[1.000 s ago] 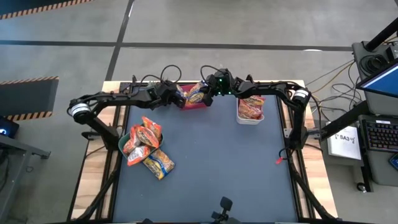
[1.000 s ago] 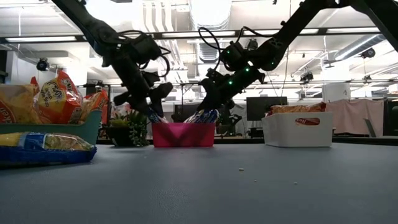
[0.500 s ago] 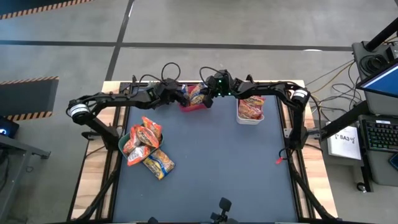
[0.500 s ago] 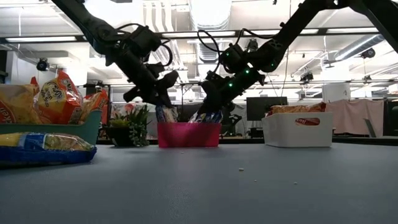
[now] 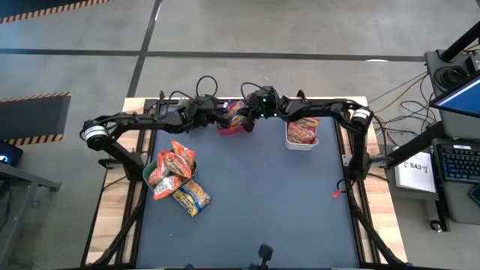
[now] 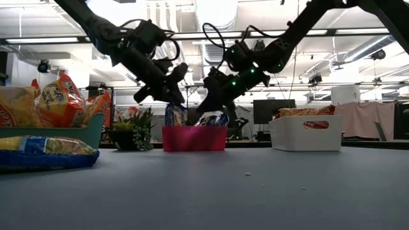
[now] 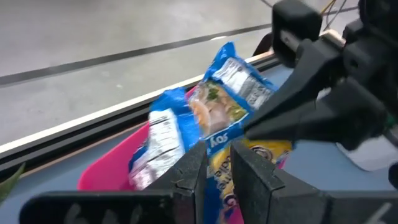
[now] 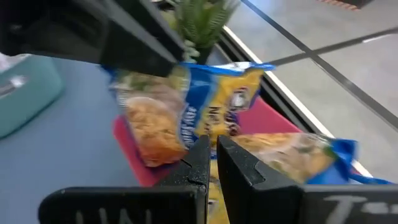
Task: Sort Maruchan noodles
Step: Adjust the blue noodle packs in the red bin, then put the blue noodle pack into the red bin
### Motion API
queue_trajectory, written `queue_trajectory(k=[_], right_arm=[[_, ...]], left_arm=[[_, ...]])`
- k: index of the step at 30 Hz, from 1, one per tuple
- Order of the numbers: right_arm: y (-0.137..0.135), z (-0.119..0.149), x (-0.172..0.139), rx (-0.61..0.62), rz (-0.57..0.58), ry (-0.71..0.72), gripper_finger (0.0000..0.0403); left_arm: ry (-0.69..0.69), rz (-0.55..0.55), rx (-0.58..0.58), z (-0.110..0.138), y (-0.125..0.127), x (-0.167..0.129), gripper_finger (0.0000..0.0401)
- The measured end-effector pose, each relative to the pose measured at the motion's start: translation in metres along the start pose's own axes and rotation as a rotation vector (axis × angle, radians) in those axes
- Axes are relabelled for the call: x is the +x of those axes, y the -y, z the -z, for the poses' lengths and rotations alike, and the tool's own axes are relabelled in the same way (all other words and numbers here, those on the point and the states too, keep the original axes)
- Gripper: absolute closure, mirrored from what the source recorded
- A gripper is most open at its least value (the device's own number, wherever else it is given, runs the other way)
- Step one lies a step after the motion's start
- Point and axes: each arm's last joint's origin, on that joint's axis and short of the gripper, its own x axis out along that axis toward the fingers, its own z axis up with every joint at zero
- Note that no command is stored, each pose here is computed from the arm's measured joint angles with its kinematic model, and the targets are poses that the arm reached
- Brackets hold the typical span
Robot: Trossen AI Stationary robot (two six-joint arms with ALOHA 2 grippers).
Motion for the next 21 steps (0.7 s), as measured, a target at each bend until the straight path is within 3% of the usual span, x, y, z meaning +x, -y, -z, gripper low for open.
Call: queue_trajectory(k=[11, 16, 21], right_arm=[[-0.006, -0.004, -0.001, -0.016, -0.016, 0.017, 0.0385], [-0.018, -0.015, -0.013, -0.021, -0.037, 0.001, 0.0385], [-0.047, -0.032, -0.031, -0.020, -0.095, 0.008, 0.0385]], left_arm=[[0.030, 0.031, 0.007, -0.003, 0.006, -0.004, 0.0347], [0.022, 0.206, 0.058, -0.015, 0.015, -0.027, 0.0347], [-0.003, 0.326, 0.126, -0.017, 0.032, -0.064, 0.0350]])
